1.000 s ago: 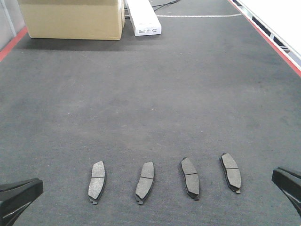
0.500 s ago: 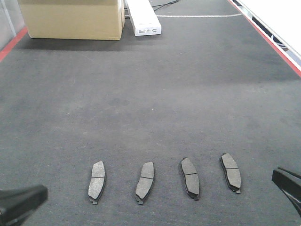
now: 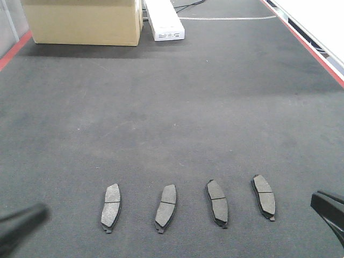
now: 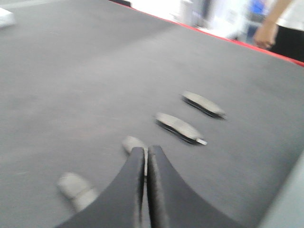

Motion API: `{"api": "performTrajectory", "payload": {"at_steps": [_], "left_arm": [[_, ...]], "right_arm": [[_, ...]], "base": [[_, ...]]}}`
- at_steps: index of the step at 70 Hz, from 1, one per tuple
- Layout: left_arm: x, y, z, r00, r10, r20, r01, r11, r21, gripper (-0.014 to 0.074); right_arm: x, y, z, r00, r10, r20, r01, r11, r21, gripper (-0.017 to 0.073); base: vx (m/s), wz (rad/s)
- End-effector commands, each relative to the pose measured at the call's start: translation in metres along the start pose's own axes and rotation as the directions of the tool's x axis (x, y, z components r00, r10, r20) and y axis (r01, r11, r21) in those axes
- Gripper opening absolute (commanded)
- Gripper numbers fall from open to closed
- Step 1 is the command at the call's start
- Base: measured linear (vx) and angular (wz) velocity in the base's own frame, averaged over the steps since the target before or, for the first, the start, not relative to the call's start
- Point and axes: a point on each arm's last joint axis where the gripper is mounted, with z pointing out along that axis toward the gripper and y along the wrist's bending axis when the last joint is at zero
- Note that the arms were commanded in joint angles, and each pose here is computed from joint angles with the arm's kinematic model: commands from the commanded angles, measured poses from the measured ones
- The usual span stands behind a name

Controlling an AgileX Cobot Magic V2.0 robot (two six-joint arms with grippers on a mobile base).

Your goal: Move and align brake pads A on conveyor

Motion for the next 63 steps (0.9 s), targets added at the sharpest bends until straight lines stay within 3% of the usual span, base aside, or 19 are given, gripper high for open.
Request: {"api": "performTrajectory", "payload": {"at_steps": [1, 8, 14, 16, 20, 25, 32, 39, 45, 63], "left_arm": [[-0.006, 0.009, -0.016, 0.989, -0.011, 0.15, 0.026, 0.995, -0.097, -0.0006], [0.011, 0.019, -0.035, 0.974, -0.005, 0.226, 0.064, 0.965, -0.253, -0.0006], [0.029, 0.024, -0.047, 0.967, 0.009, 0.254, 0.097, 0.912, -0.4, -0.0006], [0.035, 0.026, -0.05, 0.965, 0.011, 0.26, 0.111, 0.887, -0.449, -0.0006], [0.047, 0.028, -0.053, 0.965, 0.025, 0.261, 0.121, 0.841, -0.528, -0.0006], [0.063, 0.032, -0.052, 0.966, 0.03, 0.255, 0.131, 0.795, -0.592, -0.0006], [0.083, 0.039, -0.044, 0.975, -0.003, 0.223, 0.149, 0.755, -0.639, -0.0006], [0.099, 0.043, -0.037, 0.973, -0.011, 0.229, 0.161, 0.744, -0.649, -0.0006], [0.109, 0.046, -0.032, 0.969, 0.002, 0.246, 0.163, 0.744, -0.648, -0.0006], [0.112, 0.046, -0.032, 0.975, -0.02, 0.222, 0.163, 0.743, -0.649, -0.0006]], "right_arm": [[-0.016, -0.001, -0.003, 0.995, -0.014, 0.098, 0.012, 1.0, 0.019, -0.0003], [-0.016, -0.001, -0.003, 0.995, -0.014, 0.098, 0.012, 1.0, 0.019, -0.0003], [-0.016, -0.001, -0.003, 0.995, -0.014, 0.098, 0.012, 1.0, 0.019, -0.0003], [-0.016, -0.001, -0.003, 0.995, -0.014, 0.098, 0.012, 1.0, 0.019, -0.0003], [-0.016, -0.001, -0.003, 0.995, -0.014, 0.098, 0.012, 1.0, 0.019, -0.0003], [-0.016, -0.001, -0.003, 0.995, -0.014, 0.098, 0.012, 1.0, 0.019, -0.0003], [-0.015, -0.001, -0.003, 0.995, -0.014, 0.096, 0.012, 1.0, 0.018, -0.0003], [-0.015, -0.001, -0.003, 0.995, -0.014, 0.095, 0.012, 1.0, 0.018, -0.0003], [-0.015, -0.001, -0.003, 0.995, -0.014, 0.095, 0.012, 1.0, 0.018, -0.0003], [-0.015, -0.001, -0.003, 0.995, -0.014, 0.095, 0.012, 1.0, 0.018, -0.0003]], "base": [[0.0, 0.0], [0.0, 0.0], [0.0, 0.0], [0.0, 0.0], [0.0, 0.0], [0.0, 0.0], [0.0, 0.0], [0.0, 0.0], [0.0, 0.0], [0.0, 0.0]]}}
